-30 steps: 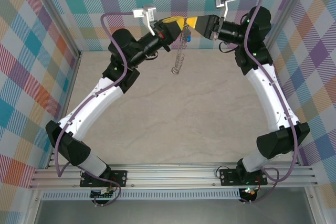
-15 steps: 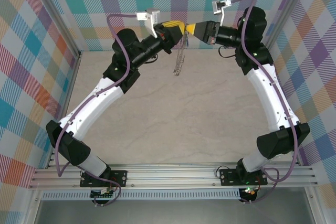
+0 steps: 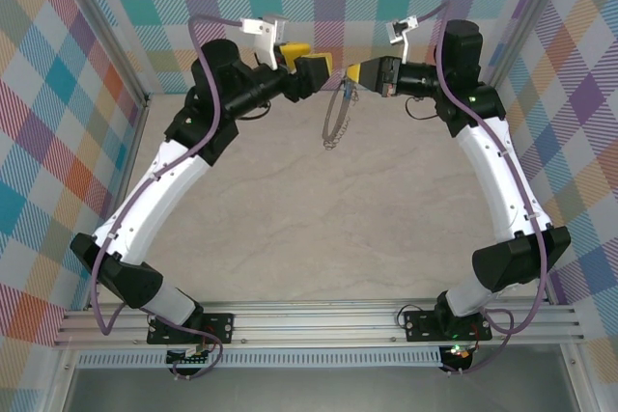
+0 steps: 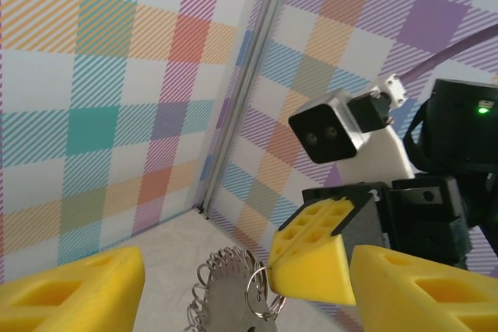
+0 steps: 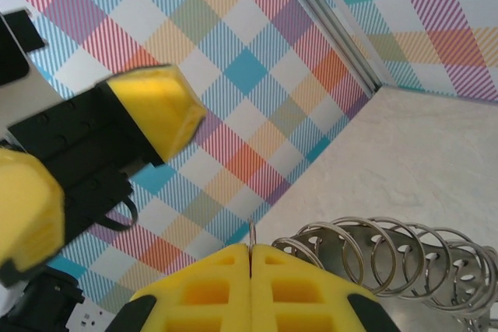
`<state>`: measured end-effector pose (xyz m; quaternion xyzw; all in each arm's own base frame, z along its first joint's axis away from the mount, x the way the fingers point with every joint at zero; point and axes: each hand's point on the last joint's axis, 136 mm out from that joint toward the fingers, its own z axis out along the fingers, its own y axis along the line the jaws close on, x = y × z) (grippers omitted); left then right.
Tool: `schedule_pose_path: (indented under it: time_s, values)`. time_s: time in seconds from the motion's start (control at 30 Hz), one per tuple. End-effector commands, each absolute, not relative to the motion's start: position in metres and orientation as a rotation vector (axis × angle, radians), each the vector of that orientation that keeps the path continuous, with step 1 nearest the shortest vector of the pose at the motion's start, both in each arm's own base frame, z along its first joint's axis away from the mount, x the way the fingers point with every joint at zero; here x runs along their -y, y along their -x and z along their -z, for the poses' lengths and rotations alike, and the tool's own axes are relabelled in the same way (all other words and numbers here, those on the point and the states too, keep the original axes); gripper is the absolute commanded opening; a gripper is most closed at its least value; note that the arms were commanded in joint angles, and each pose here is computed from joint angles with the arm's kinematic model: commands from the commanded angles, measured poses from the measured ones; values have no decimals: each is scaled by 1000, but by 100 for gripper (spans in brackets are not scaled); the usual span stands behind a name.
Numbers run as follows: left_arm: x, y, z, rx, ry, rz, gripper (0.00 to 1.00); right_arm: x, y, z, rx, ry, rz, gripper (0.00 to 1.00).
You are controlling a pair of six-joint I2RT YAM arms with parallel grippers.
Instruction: Put the keys on the keyring
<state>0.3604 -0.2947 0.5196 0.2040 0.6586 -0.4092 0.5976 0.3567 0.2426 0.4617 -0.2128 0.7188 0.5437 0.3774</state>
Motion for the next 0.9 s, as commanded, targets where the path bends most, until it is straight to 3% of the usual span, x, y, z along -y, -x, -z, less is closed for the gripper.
schedule_pose_path:
  time_s: [0.0, 0.3, 0.57, 0.87]
  values:
    - [294, -354, -511, -1604, -571, 977, 73, -240, -342, -469, -1791, 653, -1376, 0]
    - [303, -367, -490, -1740, -659, 1183, 76, -245, -338, -464, -1786, 720, -1481, 0]
    - [315, -375, -481, -1764, -699, 1306, 61, -250, -349, -456, -1778, 680, -1567, 0]
    - [323, -374, -471, -1790, -717, 1404, 52, -251, -354, -449, -1790, 651, -1573, 0]
